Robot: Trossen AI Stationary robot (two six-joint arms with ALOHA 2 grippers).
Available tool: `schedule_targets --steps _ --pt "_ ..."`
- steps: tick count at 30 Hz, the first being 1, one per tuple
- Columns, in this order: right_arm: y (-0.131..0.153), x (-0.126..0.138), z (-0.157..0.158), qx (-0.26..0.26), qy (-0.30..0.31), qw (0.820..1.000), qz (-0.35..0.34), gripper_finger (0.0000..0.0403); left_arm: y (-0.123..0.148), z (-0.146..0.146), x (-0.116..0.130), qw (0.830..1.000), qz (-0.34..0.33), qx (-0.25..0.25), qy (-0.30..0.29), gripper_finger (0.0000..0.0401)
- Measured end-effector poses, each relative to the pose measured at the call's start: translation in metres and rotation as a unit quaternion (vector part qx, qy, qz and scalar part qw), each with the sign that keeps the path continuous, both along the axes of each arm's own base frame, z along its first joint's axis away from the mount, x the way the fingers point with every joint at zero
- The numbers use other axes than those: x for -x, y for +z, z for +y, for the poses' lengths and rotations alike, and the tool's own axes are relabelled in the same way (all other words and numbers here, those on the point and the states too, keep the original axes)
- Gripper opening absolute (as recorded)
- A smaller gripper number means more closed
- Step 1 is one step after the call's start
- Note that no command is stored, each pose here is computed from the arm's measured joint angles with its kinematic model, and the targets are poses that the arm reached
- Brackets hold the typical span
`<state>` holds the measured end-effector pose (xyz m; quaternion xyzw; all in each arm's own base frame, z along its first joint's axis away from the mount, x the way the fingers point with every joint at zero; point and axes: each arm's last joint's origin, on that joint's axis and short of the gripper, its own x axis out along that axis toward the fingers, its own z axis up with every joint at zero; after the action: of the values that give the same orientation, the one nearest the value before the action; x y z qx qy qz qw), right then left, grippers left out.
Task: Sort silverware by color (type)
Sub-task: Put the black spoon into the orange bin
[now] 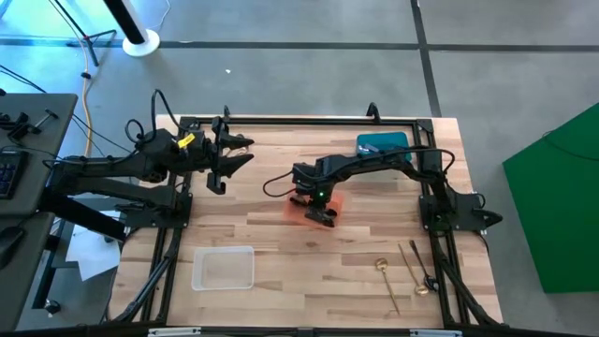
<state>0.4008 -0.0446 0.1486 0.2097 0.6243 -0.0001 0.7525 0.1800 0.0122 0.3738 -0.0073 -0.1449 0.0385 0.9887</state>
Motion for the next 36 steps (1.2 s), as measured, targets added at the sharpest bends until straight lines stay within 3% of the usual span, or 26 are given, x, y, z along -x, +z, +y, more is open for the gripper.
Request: schedule_targets --steps 9,16,22,27,31,36 --pt "0.009 0.002 0.0 0.004 0.011 1.0 -0.012 0.0149 0.0 0.0 0.0 1.0 0.0 0.0 0.0 0.0161" --pt "0.026 0.008 -0.004 0.009 0.02 0.999 -0.025 0.0151 0.0 0.0 0.0 1.0 0.0 0.0 0.0 0.0161" --pt "0.073 0.03 -0.003 0.027 0.047 0.997 -0.048 0.0149 -0.002 0.0 -0.001 1.0 0.012 0.002 -0.001 0.0161" --pt "0.123 0.06 0.003 0.083 0.042 0.987 -0.13 0.0149 -0.003 0.0 -0.001 1.0 0.017 0.014 -0.004 0.0161" --pt "0.14 0.102 0.011 0.089 -0.016 0.972 -0.219 0.0149 -0.004 0.0 -0.001 1.0 0.023 0.015 -0.004 0.0161" --pt "0.149 0.146 0.02 0.067 -0.094 0.93 -0.35 0.0148 -0.005 0.0 -0.002 1.0 0.025 0.016 -0.004 0.0161"
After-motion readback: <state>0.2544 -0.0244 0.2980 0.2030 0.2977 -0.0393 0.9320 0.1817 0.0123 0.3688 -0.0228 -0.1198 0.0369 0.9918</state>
